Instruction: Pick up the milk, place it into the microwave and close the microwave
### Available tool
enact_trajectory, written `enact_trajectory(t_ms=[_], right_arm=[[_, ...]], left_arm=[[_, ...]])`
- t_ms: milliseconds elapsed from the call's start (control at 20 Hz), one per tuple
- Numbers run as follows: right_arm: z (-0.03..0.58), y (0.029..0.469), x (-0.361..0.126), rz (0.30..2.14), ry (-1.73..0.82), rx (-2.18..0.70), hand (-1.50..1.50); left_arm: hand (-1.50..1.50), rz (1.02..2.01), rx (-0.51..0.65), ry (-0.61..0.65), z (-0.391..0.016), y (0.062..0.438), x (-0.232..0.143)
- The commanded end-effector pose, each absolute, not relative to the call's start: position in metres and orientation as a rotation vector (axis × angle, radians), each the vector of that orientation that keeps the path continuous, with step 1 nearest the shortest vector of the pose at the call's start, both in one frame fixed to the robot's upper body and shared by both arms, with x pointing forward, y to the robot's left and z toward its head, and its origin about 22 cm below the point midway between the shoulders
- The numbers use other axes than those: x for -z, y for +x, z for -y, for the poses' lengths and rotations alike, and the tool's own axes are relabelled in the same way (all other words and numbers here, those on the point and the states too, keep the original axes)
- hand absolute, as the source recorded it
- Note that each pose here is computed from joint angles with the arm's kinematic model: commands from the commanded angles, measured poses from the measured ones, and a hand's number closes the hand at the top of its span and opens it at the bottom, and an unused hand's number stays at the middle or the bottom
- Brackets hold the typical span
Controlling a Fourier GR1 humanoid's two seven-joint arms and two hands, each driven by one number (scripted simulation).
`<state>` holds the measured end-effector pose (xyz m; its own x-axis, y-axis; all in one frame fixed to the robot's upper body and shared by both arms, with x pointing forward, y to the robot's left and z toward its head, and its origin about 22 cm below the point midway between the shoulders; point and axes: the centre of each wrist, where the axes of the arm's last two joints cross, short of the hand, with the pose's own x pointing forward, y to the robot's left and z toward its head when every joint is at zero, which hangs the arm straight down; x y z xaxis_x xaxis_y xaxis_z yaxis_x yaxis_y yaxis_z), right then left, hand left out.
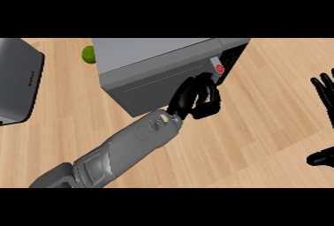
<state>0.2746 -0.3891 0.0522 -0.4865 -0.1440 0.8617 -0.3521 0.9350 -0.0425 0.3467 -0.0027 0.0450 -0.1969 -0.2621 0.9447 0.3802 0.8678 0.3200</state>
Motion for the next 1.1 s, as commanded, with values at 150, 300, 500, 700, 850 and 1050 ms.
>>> enact_trajectory(t_ms=[150,300,500,700,850,1050], right_arm=[[0.378,0.285,-0.067,2.066,0.527,-0.367,-1.5],[0.375,0.287,-0.074,2.047,0.55,-0.423,-1.5],[0.355,0.296,-0.104,2.04,0.662,-0.643,1.5],[0.336,0.297,-0.114,2.025,0.763,-0.739,1.5],[0.327,0.296,-0.123,2.023,0.798,-0.787,1.5],[0.313,0.292,-0.126,1.998,0.842,-0.832,1.5]], left_arm=[[1.5,1.786,0.576,-0.146,0.024,0.354,-0.082],[1.5,1.796,0.562,-0.145,0.025,0.352,-0.082],[1.5,1.789,0.549,-0.146,0.025,0.352,-0.08],[1.5,1.79,0.542,-0.137,0.025,0.354,-0.081],[1.5,1.785,0.529,-0.124,0.022,0.354,-0.075],[1.5,1.794,0.505,-0.12,0.024,0.353,-0.078]])
